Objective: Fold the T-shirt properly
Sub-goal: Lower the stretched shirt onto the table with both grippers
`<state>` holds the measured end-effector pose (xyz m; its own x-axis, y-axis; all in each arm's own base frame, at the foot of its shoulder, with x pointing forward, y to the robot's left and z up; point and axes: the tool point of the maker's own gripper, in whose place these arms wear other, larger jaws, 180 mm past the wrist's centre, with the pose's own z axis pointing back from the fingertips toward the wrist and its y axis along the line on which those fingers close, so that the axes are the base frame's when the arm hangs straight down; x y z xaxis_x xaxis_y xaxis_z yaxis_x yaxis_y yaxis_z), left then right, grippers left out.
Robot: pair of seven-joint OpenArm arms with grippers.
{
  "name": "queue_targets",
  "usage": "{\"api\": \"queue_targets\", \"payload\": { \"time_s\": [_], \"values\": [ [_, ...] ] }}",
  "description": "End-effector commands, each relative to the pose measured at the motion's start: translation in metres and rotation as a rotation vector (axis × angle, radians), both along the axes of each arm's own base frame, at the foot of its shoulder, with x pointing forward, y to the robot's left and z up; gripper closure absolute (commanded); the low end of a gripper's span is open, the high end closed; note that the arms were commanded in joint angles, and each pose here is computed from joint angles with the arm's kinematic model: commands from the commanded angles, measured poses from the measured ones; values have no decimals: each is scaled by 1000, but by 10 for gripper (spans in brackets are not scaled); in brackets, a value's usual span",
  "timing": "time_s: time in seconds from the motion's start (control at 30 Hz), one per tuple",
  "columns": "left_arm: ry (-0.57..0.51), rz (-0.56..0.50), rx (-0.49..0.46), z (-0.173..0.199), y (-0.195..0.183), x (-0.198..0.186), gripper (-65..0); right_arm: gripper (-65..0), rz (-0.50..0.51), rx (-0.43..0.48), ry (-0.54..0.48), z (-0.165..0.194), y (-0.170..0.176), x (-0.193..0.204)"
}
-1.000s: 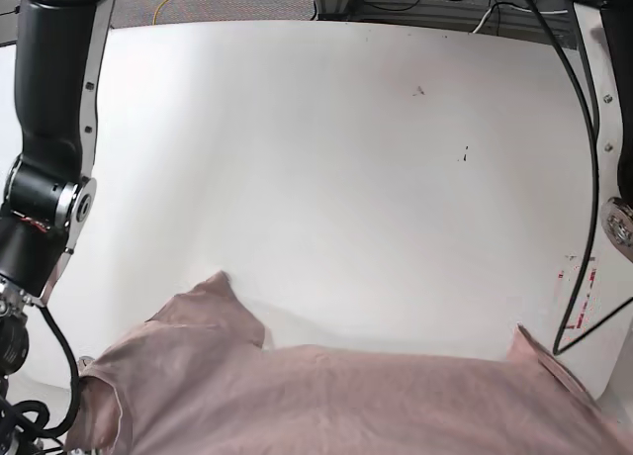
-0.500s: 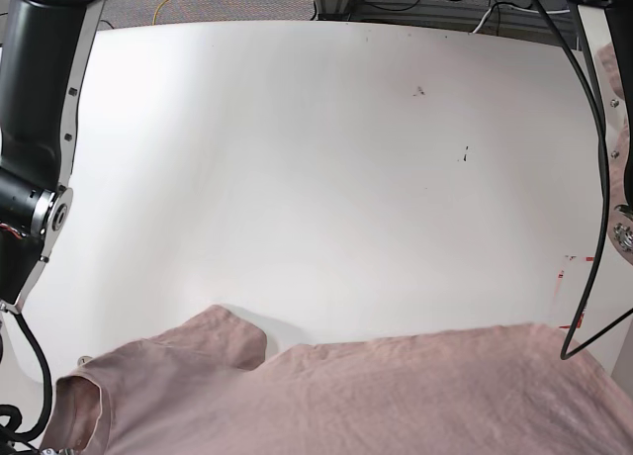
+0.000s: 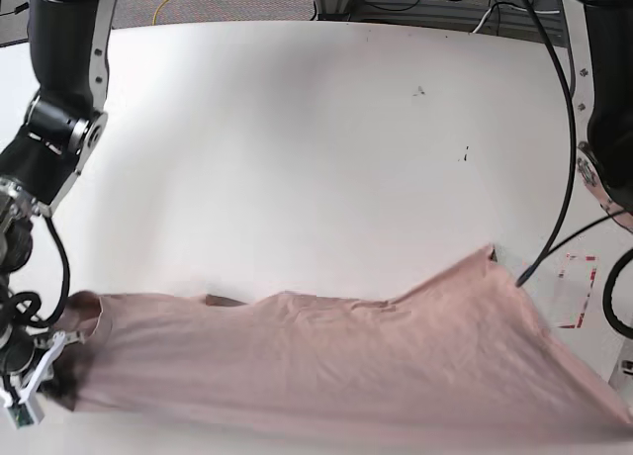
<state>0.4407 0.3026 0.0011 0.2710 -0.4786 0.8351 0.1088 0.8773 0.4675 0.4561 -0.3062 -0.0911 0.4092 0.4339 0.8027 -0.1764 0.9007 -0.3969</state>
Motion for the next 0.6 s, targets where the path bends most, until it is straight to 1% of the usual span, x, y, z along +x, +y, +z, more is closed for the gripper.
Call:
{"api": "queue_targets", "payload": {
  "time_s": [0.0, 0.1, 0.33, 0.57],
  "values": [
    [-16, 21, 29, -5, 5, -11, 0, -30, -11, -4, -29, -5, -2, -14],
    [42, 37, 25, -39, 8, -20, 0, -30, -31, 1, 32, -43, -5, -35],
    [195, 72, 19, -112, 18, -46, 0, -30, -45, 26, 156, -111, 3, -77],
    [335, 92, 36, -170, 22, -79, 0, -30, -65, 43, 256, -156, 7, -116]
  ]
}}
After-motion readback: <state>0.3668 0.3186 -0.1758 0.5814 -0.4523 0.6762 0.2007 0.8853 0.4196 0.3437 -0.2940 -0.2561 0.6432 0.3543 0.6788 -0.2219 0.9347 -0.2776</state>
